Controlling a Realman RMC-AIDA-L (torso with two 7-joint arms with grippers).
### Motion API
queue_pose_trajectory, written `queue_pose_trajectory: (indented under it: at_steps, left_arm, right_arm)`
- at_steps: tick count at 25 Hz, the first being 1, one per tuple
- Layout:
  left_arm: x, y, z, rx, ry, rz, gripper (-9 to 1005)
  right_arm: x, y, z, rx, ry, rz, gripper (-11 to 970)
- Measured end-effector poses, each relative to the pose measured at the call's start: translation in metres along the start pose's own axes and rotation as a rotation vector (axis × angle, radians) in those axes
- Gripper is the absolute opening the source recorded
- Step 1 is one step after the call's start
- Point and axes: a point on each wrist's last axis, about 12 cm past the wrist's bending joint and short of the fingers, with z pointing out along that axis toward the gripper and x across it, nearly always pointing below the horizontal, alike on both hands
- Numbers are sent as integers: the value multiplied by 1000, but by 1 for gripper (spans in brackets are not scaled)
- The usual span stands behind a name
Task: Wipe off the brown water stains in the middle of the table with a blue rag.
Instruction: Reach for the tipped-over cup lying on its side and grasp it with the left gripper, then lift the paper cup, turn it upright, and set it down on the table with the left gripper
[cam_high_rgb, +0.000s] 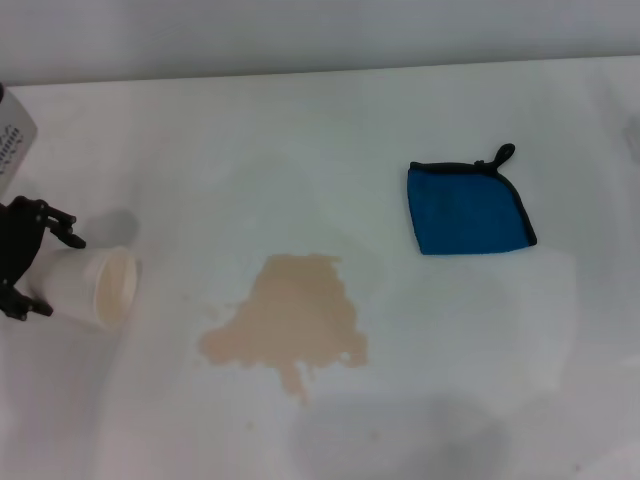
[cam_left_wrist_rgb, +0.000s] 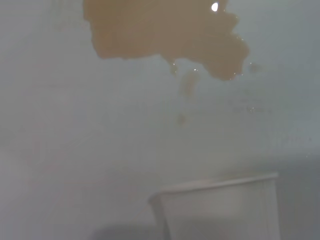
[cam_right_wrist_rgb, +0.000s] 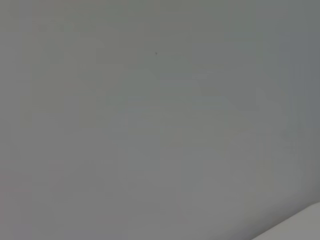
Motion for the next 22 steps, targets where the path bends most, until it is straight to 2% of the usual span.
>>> queue_pose_trajectory:
  at_steps: [17,20,22]
  left_arm:
    - [-9,-4,16,7,-19,-63,873]
    - [-10,-3,17,-20,-31,-96,774]
    - [-9,-2,15,-38,-30,-135,751]
  right_arm:
    - [0,-2,-1,3,0,-5,870]
    - [0,-3,-2,7,2,-5,870]
    - [1,-4,-3,9,4,-6,870]
